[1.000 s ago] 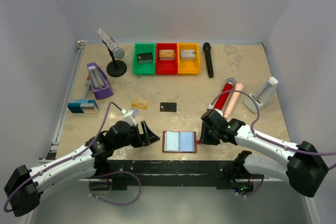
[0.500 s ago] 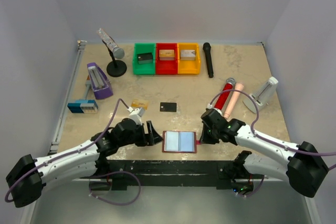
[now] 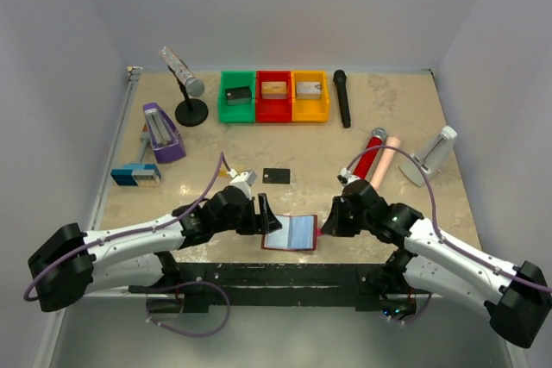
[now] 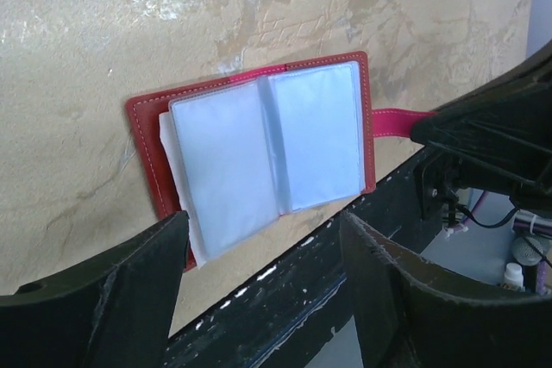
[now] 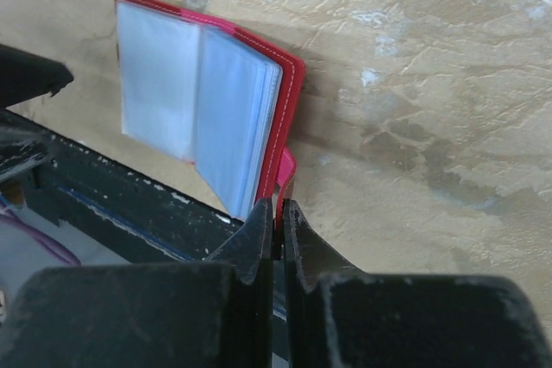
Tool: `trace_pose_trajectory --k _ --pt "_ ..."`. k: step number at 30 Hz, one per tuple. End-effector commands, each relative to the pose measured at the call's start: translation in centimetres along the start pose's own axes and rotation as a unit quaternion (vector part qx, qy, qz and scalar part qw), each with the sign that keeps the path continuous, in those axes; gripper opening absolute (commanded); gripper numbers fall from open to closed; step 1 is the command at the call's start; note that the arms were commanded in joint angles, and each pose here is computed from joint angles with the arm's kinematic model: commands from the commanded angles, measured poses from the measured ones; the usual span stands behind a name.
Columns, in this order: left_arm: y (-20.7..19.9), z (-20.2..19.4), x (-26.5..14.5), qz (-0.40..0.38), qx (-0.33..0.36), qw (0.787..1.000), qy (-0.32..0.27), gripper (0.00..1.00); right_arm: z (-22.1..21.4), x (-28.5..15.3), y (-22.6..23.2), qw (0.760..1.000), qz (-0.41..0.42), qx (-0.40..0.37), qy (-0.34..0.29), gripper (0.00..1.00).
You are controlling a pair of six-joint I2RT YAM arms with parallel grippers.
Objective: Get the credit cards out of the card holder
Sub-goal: Remove the credit card from the card holder.
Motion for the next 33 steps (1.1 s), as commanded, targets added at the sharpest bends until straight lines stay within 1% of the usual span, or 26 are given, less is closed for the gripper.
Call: trace_pose_trajectory --k 1,2,16,23,28,30,33 --pt "-1.9 0.9 0.8 -0.011 0.002 1.000 -0.025 0.74 0.0 -0.4 0.3 0.999 0.030 -0.026 -0.005 0.00" --pt "-2.5 1.1 1.0 -0.026 0.002 0.999 -0.028 0.74 -0.2 -0.3 0.2 0.999 0.030 -0.027 -0.003 0.00" --pt "-1.6 0.4 3.5 0.006 -0.004 1.000 -0.006 0.73 -0.6 0.5 0.1 0.999 0.036 -0.030 0.009 0.00" --pt "-1.4 -0.1 3.8 -0.001 -0.006 1.000 0.017 0.73 -0.7 0.8 0.0 0.999 0.033 -0.029 0.012 0.00" --pt "-2.5 -0.7 3.7 -0.051 0.002 0.998 0.038 0.73 -0.6 1.0 0.0 0.999 0.032 -0.030 0.013 0.00" --pt "-3.5 -0.8 3.6 -0.082 0.009 0.996 0.043 0.73 -0.5 1.1 0.0 0.999 0.032 -0.029 0.014 0.00" --pt "-4.9 -1.0 3.4 -0.106 0.024 0.993 0.051 0.73 -0.5 1.2 0.1 0.999 0.032 -0.030 0.016 0.00"
Point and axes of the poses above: each gripper's point midway between its finger pads, its own x axis out along the fingers, its own y axis along the line the jaws close on, z = x × y, the point moved 9 cm from there along -x, back along the fingers, and after that the axes turned 14 degrees about -x, right-handed, at the moved point
